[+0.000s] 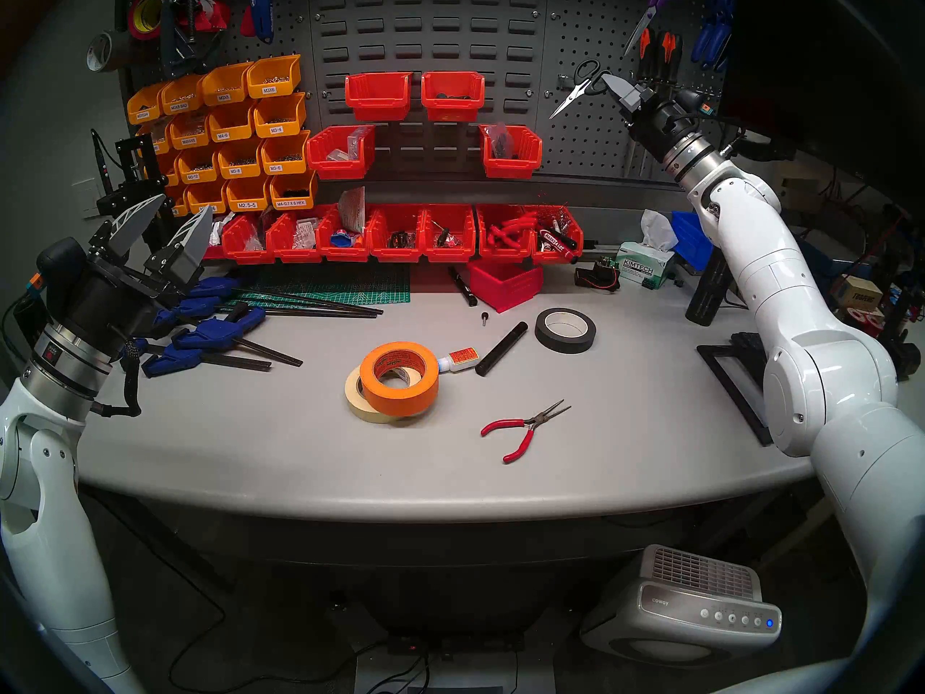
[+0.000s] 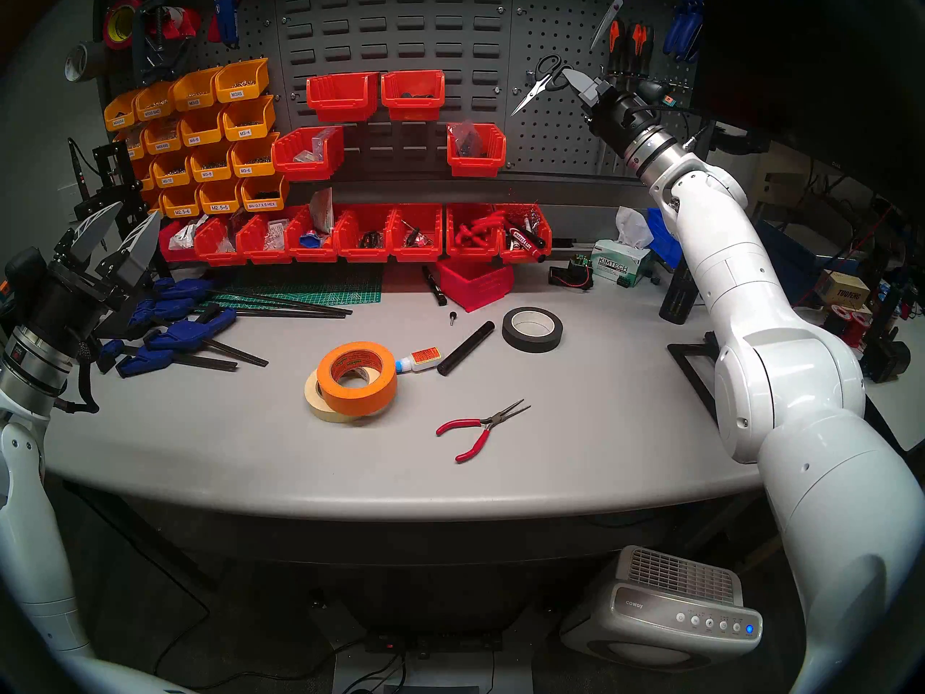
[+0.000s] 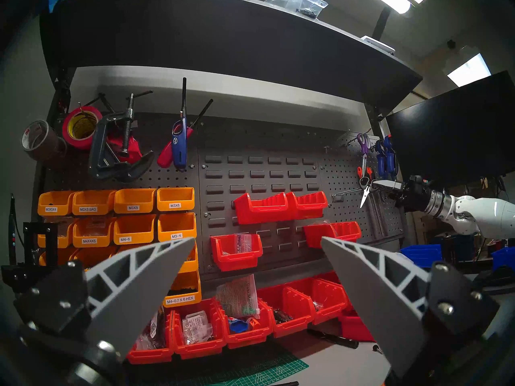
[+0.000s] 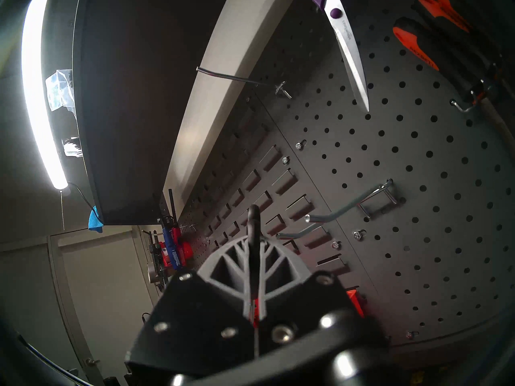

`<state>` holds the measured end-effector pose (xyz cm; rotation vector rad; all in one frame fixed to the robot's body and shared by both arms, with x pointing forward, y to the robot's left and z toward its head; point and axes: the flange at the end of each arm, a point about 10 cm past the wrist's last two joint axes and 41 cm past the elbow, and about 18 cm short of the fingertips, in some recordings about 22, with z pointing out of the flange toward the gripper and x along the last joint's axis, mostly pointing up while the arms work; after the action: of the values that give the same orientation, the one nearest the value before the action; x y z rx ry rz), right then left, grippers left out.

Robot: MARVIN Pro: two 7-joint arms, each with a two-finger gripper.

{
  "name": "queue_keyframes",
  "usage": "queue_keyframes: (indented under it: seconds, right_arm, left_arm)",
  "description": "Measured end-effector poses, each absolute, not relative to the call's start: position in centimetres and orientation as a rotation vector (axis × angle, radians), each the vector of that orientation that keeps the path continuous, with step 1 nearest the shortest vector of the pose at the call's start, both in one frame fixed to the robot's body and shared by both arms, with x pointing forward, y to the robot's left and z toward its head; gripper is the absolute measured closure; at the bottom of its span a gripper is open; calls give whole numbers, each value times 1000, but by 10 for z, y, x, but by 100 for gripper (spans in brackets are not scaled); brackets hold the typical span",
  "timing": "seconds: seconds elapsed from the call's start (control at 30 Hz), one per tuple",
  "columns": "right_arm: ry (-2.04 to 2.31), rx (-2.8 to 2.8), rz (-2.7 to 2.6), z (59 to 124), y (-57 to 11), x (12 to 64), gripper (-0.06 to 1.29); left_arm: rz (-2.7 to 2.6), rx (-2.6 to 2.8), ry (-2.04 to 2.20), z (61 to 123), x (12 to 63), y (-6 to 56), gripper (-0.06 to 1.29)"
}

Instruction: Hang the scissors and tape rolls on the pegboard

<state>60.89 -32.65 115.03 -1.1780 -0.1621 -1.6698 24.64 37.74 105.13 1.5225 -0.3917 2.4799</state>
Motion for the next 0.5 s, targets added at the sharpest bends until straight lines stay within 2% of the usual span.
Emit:
queue_keyframes:
  seconds: [0.5]
  right_arm:
    - [-129, -1198, -1686, 1149, -325, 613, 126]
  left_arm:
    - [2491, 1520, -391, 1054, 245, 380, 0]
